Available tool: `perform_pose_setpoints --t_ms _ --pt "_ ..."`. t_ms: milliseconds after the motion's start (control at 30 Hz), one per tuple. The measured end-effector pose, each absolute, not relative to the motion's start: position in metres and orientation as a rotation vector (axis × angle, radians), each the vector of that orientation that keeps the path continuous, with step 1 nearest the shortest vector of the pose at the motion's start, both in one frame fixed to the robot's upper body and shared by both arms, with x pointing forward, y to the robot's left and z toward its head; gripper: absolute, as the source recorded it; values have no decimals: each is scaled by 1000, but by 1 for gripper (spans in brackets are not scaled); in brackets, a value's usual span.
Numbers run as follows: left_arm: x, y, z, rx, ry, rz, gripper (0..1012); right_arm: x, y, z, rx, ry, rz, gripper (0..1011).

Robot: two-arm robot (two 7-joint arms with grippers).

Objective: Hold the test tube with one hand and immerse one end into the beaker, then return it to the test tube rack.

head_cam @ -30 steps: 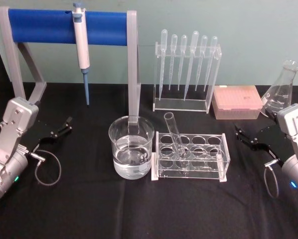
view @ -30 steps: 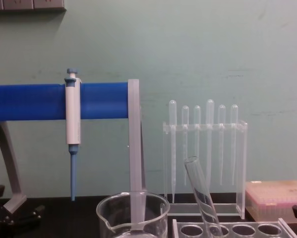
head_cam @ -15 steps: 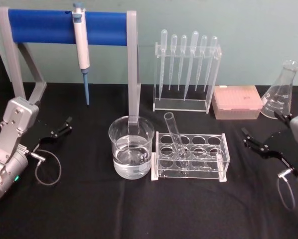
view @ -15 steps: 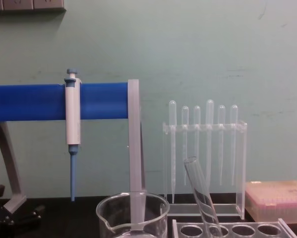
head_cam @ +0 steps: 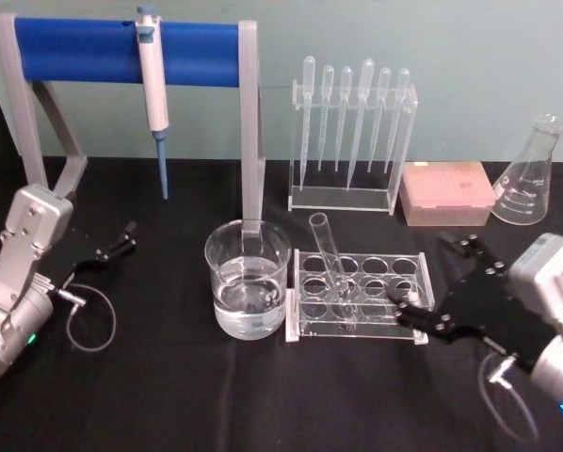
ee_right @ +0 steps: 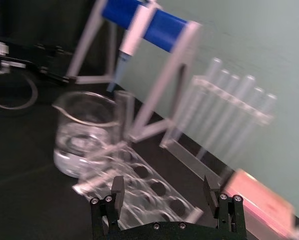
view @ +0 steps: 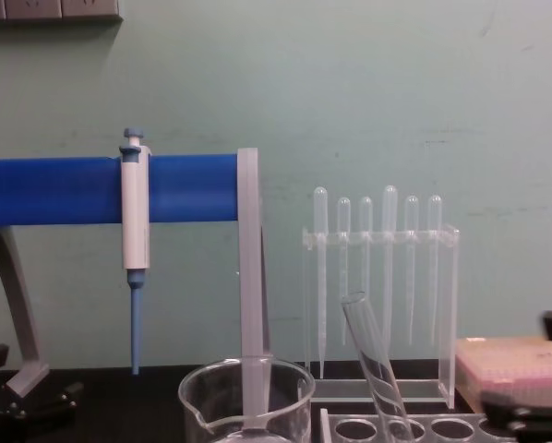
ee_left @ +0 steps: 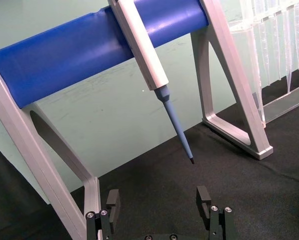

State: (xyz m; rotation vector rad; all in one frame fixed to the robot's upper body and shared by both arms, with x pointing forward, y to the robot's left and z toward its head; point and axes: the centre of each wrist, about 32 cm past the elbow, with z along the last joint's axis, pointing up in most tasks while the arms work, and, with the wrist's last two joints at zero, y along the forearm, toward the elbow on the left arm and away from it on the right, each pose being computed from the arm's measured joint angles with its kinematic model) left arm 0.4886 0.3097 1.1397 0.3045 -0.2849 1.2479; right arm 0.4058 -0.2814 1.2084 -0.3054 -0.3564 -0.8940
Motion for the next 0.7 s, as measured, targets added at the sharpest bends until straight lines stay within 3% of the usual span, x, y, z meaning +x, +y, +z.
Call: perform_pose_setpoints --t_ms 267,700 --pt "489 310 1140 304 -285 1248 1000 430 -250 1203 -299 -366 -800 1003" --pt "489 310 1140 304 -285 1248 1000 468 -218 1194 -267 -337 -776 1003"
